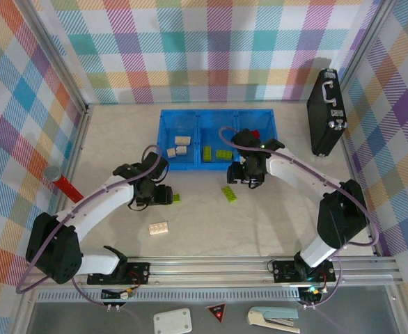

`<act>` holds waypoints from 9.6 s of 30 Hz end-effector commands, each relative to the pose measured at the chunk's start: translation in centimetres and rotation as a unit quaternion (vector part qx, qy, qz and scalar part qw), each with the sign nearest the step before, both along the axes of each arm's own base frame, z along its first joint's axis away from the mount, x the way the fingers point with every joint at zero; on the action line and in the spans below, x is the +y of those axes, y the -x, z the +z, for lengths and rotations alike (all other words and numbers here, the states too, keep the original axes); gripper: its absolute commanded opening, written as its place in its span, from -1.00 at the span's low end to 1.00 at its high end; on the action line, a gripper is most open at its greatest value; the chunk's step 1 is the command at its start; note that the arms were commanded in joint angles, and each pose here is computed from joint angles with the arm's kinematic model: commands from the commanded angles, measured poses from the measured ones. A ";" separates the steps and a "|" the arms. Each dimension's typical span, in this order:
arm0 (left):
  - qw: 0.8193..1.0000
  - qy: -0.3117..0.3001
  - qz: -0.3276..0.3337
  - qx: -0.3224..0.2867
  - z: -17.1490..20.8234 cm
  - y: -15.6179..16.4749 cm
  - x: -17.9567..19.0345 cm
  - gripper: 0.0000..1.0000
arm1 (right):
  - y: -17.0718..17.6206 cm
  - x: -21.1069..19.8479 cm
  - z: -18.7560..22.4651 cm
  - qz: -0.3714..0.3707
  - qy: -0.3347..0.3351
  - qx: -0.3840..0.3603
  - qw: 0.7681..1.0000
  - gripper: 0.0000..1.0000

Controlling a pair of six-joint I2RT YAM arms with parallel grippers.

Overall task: Sort the legos into containers by color
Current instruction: Pick up the lego from the middle-left of the table, then place the lego in the container, then pick up the lego from the center of the table.

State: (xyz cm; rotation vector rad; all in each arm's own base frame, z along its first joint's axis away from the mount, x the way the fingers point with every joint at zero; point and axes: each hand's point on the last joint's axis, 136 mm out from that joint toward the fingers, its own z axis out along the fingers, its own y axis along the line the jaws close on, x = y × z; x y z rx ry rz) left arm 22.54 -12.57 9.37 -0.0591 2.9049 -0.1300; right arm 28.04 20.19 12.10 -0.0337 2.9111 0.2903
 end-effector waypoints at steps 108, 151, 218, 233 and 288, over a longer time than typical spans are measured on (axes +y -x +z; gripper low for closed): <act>0.998 0.006 -0.058 -0.020 1.9 -13.6 -6.7 0.25 | 12.9 -10.1 -0.4 -0.102 0.012 0.000 0.995 0.21; 0.983 0.021 -0.017 -0.184 -1.2 -35.7 -5.8 0.25 | 13.1 -10.6 0.0 -0.109 0.018 -0.005 0.994 0.22; 0.996 -0.014 -0.014 -0.087 6.7 -5.9 4.3 0.52 | 0.2 1.2 -3.2 0.075 0.037 0.027 0.996 0.23; 0.987 -0.065 -0.015 -0.143 7.1 -2.9 7.5 0.54 | -0.3 3.7 -8.2 0.112 0.074 0.075 0.988 0.17; 0.985 -0.041 -0.028 -0.162 7.3 -3.2 6.6 0.54 | -2.2 8.8 -0.6 0.143 0.045 0.014 0.989 -0.30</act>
